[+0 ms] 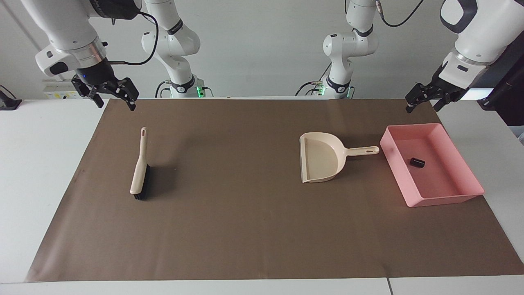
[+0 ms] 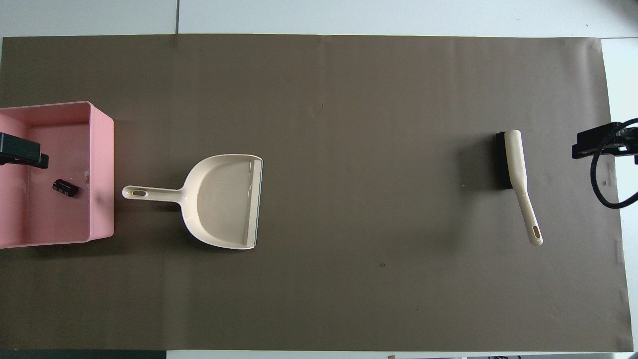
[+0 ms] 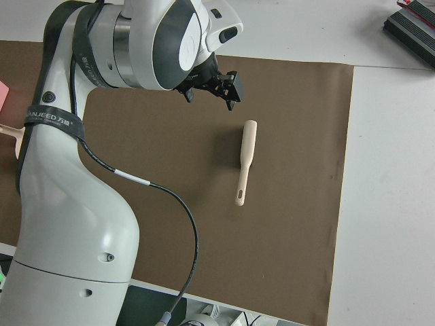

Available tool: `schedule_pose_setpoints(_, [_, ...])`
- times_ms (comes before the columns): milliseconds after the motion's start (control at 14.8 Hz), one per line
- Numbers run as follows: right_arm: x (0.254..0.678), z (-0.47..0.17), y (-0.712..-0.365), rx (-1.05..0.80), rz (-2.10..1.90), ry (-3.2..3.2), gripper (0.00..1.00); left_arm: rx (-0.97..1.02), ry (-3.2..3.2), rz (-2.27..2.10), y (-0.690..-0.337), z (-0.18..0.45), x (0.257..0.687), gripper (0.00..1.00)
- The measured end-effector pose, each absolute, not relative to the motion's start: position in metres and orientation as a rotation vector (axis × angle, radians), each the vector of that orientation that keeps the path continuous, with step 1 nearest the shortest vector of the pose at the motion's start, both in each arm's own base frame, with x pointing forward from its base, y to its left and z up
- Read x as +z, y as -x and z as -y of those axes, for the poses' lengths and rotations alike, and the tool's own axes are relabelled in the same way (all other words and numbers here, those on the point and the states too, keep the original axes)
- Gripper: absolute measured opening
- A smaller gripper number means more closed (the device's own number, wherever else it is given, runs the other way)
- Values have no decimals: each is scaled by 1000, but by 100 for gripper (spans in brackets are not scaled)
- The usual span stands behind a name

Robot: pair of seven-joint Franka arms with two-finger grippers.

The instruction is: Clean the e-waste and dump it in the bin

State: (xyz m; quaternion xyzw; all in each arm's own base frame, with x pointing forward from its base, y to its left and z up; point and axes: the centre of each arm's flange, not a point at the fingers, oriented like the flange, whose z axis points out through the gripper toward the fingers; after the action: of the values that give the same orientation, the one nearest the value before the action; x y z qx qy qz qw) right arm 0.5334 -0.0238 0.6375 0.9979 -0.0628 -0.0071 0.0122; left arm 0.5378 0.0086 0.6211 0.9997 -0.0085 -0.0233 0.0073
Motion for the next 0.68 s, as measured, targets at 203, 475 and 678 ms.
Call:
schedule_pose_setpoints(203, [637,24,-533,-22,196,-3111,99,-87,-3125,44,-537,-3,620,99])
schedule_pose_setpoints(475, [637,24,-533,-22,196,-3111,99,-91,-3125,63,-537,4,620,99])
schedule_pose_setpoints(678, [637,24,-533,-22,196,-3111,99,-91,-3125,65,-537,5,620,99])
